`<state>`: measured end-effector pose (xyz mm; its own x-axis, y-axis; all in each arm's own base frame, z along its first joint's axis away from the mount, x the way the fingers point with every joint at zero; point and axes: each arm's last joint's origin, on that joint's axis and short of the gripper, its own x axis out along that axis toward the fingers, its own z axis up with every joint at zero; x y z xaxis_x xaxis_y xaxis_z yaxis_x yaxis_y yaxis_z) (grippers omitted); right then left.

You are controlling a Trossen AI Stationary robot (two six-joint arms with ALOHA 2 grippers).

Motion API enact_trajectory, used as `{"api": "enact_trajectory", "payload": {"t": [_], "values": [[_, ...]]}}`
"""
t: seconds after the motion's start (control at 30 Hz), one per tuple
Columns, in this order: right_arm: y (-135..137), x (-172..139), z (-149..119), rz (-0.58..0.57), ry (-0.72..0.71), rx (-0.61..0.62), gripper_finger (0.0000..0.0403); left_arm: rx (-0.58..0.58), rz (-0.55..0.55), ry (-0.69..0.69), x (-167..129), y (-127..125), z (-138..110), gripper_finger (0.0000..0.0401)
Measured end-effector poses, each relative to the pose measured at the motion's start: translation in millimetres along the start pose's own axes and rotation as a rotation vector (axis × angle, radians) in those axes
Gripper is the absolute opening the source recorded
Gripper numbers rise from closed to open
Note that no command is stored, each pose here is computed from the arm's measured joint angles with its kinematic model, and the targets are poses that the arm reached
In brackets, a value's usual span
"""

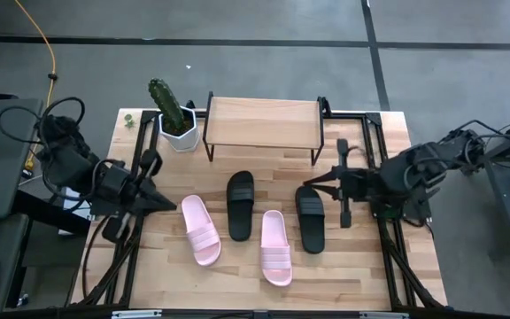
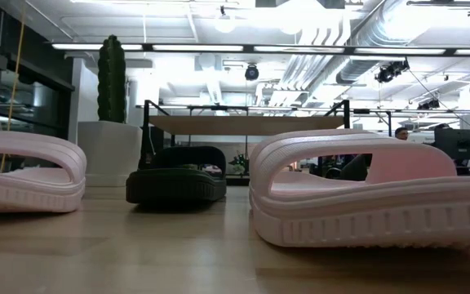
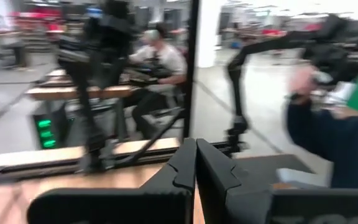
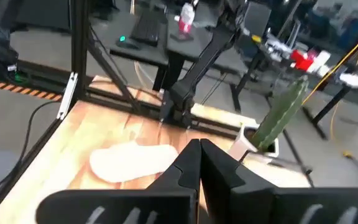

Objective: Pick and place slides into the shelf
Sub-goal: Put the right pink slipper on the shelf

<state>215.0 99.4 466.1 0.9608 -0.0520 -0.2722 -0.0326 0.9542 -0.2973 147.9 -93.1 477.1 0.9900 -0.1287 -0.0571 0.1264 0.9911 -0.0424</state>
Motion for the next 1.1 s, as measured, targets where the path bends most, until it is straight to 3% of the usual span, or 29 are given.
{"api": "enact_trajectory", "payload": {"t": [0.2,0.47,0.67,1.1], "values": [[16.9,25.6,-11.2,0.020,0.116,0.021,0.0000,0.023,0.101,0.023,-4.3,0.0,-3.2,0.0001],[59.2,60.3,-28.9,0.047,0.257,-0.072,0.0000,0.024,0.107,0.025,-4.5,0.5,-3.4,0.0001],[85.5,66.6,-34.6,-0.023,0.277,-0.137,0.0000,0.025,0.107,0.027,-6.4,1.6,-3.4,0.0001],[115.8,68.9,-41.3,0.014,0.293,-0.122,0.0000,0.030,0.107,0.037,-6.4,1.7,-4.5,0.0001]]}}
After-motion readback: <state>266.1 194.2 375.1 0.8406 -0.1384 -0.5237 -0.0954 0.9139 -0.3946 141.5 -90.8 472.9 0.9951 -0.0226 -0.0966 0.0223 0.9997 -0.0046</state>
